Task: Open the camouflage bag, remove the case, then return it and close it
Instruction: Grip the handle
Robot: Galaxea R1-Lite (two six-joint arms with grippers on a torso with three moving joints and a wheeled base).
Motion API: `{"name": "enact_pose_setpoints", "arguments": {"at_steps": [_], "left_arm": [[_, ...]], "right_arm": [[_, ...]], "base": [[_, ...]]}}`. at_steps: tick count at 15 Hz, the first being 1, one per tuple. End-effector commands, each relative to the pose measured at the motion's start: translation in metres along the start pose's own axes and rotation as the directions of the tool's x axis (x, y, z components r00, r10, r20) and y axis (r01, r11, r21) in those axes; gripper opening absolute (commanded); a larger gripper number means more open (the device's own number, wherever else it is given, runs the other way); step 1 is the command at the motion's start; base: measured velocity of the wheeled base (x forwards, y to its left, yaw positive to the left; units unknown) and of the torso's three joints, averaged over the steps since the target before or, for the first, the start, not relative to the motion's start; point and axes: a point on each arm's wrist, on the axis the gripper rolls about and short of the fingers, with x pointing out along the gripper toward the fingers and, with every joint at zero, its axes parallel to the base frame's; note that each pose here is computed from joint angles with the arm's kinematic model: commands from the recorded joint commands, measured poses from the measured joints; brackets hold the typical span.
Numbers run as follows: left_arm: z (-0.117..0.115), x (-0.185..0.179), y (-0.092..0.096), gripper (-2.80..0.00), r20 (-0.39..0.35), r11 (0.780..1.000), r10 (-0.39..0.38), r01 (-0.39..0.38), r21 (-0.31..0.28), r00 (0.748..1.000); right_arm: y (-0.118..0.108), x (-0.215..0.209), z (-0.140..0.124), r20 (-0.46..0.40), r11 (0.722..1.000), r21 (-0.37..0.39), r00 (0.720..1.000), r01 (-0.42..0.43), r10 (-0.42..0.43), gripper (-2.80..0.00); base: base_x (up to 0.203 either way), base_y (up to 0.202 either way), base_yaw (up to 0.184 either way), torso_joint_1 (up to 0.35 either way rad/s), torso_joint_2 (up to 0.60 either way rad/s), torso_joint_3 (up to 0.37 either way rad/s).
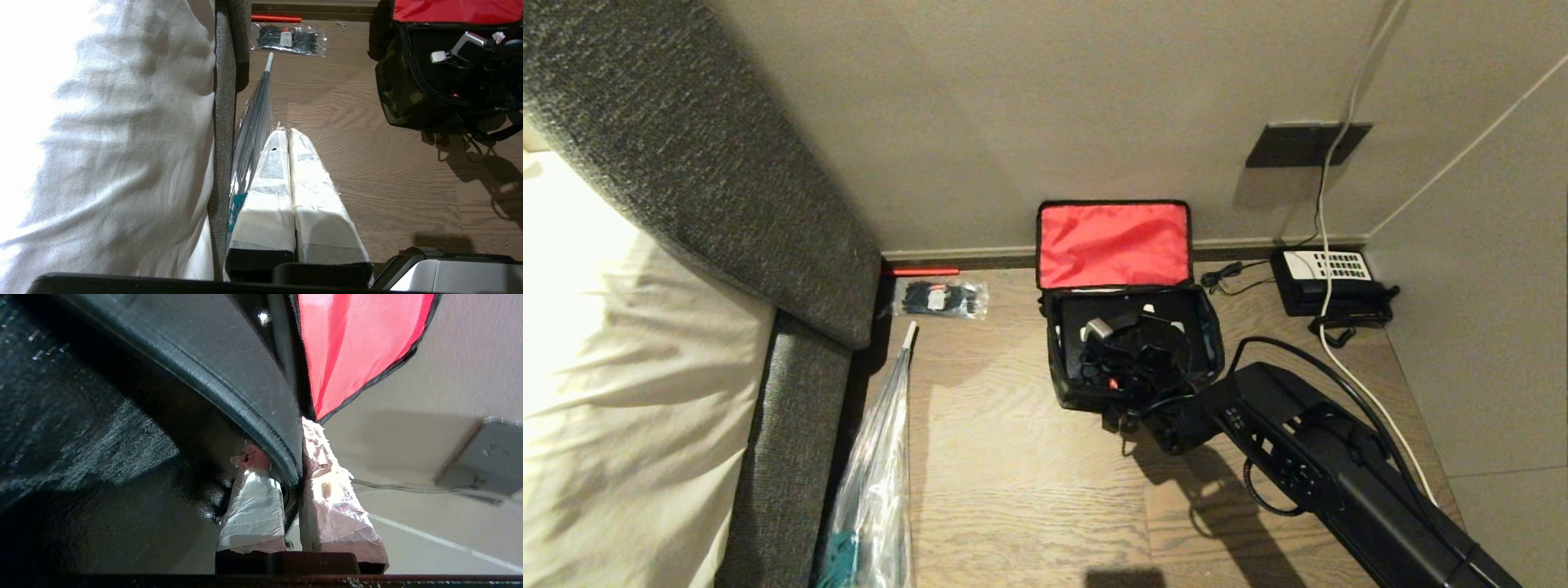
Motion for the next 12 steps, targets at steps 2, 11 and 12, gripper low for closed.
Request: {"name": "enact_pose_setpoints", "arguments": {"at_steps": [2,11,12], "left_arm": [[0.000,0.000,0.000,-2.80,0.001,1.000,0.001,-0.001,-0.001,1.000],[0.000,0.000,0.000,-2.80,0.001,1.000,0.001,-0.001,-0.001,1.000],[0.000,0.000,0.000,-2.80,0.001,1.000,0.001,-0.001,-0.001,1.000]], "right_arm": [[-0.004,0.000,0.002,0.002,1.000,0.002,1.000,0.012,-0.012,-2.80],[-0.037,-0.039,0.048,-0.125,0.978,0.158,0.985,0.137,-0.117,-2.80],[-0.040,-0.047,0.056,-0.133,0.972,0.187,0.984,0.144,-0.120,-2.80]], "base": [[0.000,0.000,0.000,0.000,0.00,0.000],[0.000,0.000,0.000,0.000,0.00,0.000],[0.000,0.000,0.000,0.000,0.00,0.000]]}}
